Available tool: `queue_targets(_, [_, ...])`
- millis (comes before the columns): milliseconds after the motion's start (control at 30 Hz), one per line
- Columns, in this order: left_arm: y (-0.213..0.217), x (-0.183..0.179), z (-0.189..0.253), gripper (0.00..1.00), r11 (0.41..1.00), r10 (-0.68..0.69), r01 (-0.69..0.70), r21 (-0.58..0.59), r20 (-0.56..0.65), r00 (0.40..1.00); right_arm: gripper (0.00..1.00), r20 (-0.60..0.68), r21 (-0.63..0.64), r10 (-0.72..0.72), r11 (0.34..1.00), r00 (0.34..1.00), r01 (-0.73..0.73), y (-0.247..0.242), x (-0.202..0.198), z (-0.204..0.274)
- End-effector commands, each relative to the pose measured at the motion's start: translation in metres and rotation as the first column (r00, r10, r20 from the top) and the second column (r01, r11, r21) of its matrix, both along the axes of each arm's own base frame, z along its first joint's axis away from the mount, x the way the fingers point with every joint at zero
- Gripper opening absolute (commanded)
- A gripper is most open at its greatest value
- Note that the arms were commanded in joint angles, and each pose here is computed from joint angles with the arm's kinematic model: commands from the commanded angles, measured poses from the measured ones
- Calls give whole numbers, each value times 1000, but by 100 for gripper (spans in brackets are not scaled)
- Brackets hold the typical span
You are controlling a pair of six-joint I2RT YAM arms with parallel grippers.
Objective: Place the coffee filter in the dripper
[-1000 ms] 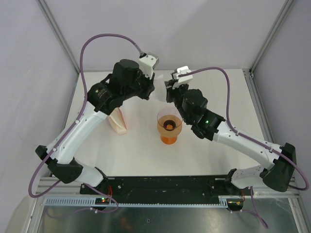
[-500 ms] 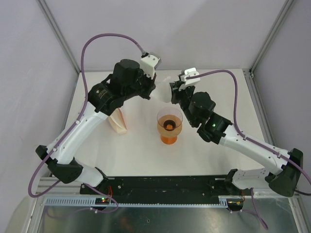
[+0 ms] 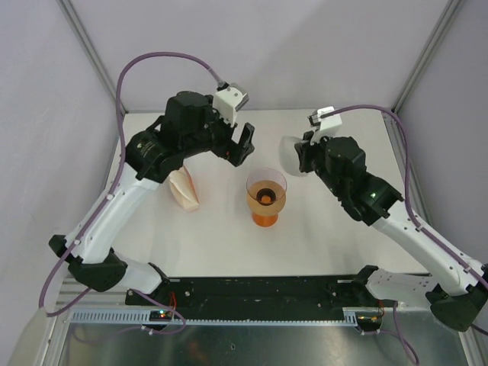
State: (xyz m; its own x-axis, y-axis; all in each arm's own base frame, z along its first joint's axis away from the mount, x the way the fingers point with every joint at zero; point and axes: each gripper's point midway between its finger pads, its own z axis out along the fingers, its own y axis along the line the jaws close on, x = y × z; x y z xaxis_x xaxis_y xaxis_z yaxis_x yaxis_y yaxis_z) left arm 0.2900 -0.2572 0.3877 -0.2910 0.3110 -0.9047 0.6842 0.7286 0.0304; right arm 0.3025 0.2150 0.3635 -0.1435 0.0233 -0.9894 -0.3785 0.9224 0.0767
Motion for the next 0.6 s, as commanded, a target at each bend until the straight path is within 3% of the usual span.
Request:
queue_targets(0, [14, -24, 33, 96, 997, -68, 70, -33, 68, 995, 0, -218, -7, 153, 987, 964, -159, 3, -37, -27])
queue_targets(133, [20, -23, 23, 97, 998, -53, 54, -24, 40, 998, 0, -301, 63, 292, 956, 908, -287, 21, -62, -28])
queue_targets(233, [21, -22, 17, 97, 999, -40, 41, -27, 21, 999, 0, -341, 80, 318, 948, 885, -309, 32, -64, -31])
queue_targets(567, [17, -18, -21, 95, 1000, -14, 14, -3, -89, 996, 0, -530, -118, 196, 946, 825, -301, 57, -54, -76])
